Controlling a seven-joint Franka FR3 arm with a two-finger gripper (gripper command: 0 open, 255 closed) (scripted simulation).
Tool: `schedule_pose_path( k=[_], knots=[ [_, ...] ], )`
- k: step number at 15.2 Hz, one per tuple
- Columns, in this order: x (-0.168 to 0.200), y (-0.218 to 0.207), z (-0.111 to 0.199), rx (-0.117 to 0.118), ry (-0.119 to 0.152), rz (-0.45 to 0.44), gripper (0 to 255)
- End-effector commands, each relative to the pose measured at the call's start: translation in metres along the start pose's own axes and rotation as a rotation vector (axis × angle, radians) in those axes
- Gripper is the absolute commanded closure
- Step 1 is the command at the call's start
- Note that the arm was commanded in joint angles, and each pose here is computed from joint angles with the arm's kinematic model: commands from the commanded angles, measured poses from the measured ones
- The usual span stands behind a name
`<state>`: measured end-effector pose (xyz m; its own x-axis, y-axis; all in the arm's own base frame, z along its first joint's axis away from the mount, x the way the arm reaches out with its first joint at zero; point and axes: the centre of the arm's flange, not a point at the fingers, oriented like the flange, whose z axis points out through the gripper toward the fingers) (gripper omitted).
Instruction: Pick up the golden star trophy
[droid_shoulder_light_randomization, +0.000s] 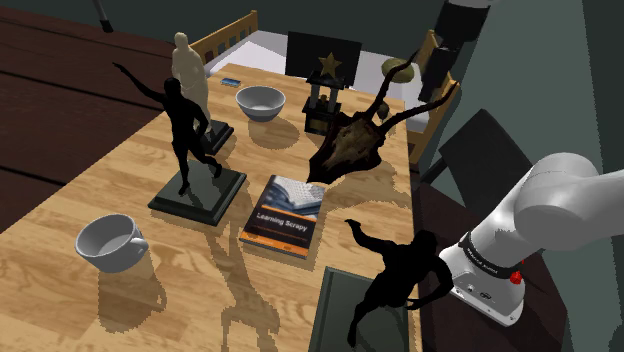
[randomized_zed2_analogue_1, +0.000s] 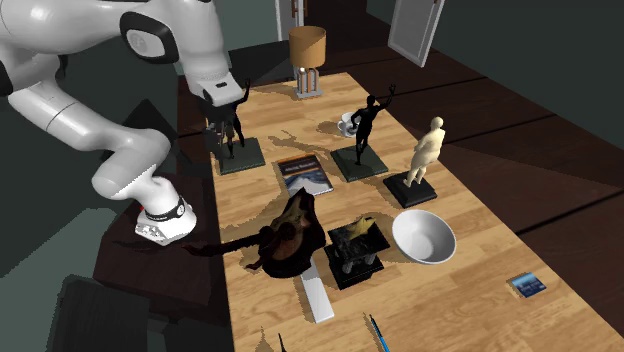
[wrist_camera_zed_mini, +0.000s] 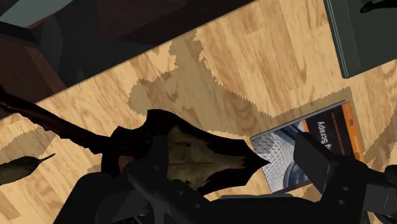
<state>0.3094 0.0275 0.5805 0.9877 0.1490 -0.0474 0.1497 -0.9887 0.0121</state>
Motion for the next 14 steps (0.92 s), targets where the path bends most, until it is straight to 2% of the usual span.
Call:
schedule_pose_path(
  k=[1,14],
  knots=[
    [0.0,0.0,0.0,0.0,0.0,0.0,0],
    [0.143,0.084,0.027,-0.012,0.023,-0.092,0]
  ],
)
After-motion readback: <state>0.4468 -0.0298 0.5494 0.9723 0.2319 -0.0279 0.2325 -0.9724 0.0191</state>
